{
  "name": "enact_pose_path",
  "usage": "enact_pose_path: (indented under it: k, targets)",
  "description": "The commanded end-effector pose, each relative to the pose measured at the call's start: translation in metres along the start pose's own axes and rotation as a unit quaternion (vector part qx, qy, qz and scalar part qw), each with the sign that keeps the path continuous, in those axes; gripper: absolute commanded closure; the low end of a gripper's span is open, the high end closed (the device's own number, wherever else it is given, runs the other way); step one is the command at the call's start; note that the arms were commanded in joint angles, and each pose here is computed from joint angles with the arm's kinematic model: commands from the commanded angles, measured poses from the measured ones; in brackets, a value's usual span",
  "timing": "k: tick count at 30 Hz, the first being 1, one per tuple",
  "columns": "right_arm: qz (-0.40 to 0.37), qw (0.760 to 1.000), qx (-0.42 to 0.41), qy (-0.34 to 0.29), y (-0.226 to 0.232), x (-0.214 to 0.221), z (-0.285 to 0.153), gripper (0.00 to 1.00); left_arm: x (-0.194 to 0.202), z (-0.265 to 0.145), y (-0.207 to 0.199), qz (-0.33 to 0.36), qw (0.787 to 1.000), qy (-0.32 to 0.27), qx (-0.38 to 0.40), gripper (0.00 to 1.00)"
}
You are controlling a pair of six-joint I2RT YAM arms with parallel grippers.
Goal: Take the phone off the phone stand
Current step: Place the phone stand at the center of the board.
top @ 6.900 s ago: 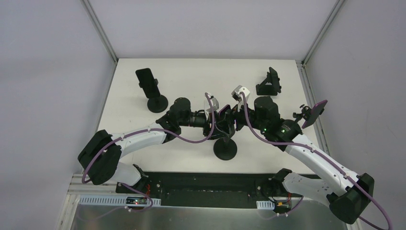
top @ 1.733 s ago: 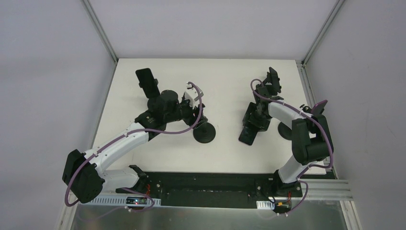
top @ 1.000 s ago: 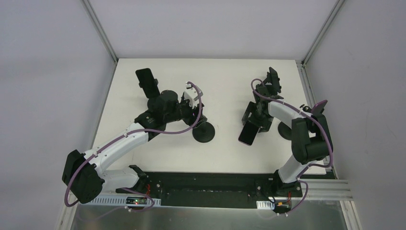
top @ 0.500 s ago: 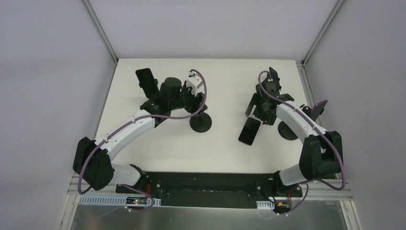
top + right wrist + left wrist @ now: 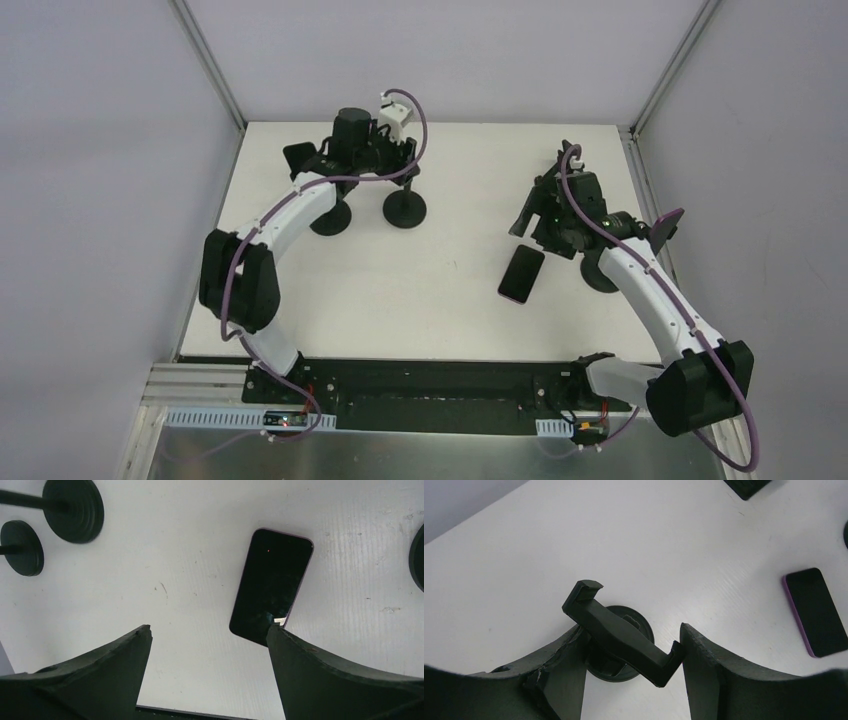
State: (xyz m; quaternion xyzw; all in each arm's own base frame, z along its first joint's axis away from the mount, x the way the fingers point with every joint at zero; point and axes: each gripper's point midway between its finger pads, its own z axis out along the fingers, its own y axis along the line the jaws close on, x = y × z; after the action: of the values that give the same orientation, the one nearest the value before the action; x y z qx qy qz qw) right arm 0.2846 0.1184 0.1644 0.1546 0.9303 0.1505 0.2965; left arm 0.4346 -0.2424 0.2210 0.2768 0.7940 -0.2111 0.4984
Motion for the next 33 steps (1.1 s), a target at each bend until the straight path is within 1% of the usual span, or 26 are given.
enact_pose_path:
  k: [1,4,7,11,13,14,17,22,23,24,25,27,32,33]
  targets:
    - [0.004,1.000,0.007,0.008,-0.005,0.012,-0.013,0.11,-0.048,0.008,0.038,0.002,0.998,-0.058,-0.004,0.97]
    - [-0.002,1.000,0.027,0.009,-0.014,0.014,-0.016,0.10,-0.051,0.017,0.063,-0.017,0.998,-0.061,-0.017,0.93]
    - [-0.007,0.999,0.034,0.008,-0.017,0.015,-0.018,0.10,-0.049,0.020,0.085,-0.031,0.997,-0.061,-0.031,0.91]
    - [-0.015,0.999,0.030,0.004,-0.017,0.014,-0.019,0.10,-0.042,0.021,0.099,-0.046,0.996,-0.055,-0.048,0.85]
    - [-0.019,0.999,0.029,0.001,-0.017,0.013,-0.019,0.09,-0.039,0.021,0.099,-0.048,0.996,-0.053,-0.051,0.78]
    - [-0.021,0.999,0.029,0.001,-0.017,0.013,-0.020,0.09,-0.038,0.020,0.100,-0.049,0.996,-0.051,-0.053,0.71]
    - [-0.026,0.999,0.025,-0.001,-0.015,0.012,-0.022,0.09,-0.036,0.019,0.102,-0.054,0.996,-0.050,-0.059,0.56]
    - [-0.027,1.000,0.013,-0.005,-0.011,0.011,-0.026,0.08,-0.034,0.015,0.102,-0.054,0.995,-0.049,-0.063,0.20]
    - [-0.027,1.000,0.011,-0.006,-0.011,0.011,-0.026,0.08,-0.035,0.014,0.102,-0.053,0.995,-0.050,-0.063,0.15]
    - [-0.026,1.000,0.010,-0.007,-0.010,0.010,-0.027,0.08,-0.037,0.012,0.102,-0.053,0.995,-0.052,-0.064,0.06]
    - [-0.026,1.000,0.008,-0.006,-0.009,0.010,-0.028,0.08,-0.039,0.010,0.103,-0.055,0.995,-0.054,-0.066,0.03]
    - [-0.026,1.000,0.003,-0.004,-0.007,0.010,-0.028,0.07,-0.043,0.007,0.104,-0.058,0.994,-0.059,-0.069,0.01]
    - [-0.029,1.000,0.011,-0.002,-0.007,0.007,-0.032,0.06,-0.056,-0.005,0.108,-0.058,0.992,-0.073,-0.090,0.01]
    - [-0.033,0.999,0.012,-0.003,-0.007,0.006,-0.034,0.05,-0.058,-0.009,0.110,-0.076,0.989,-0.078,-0.105,0.01]
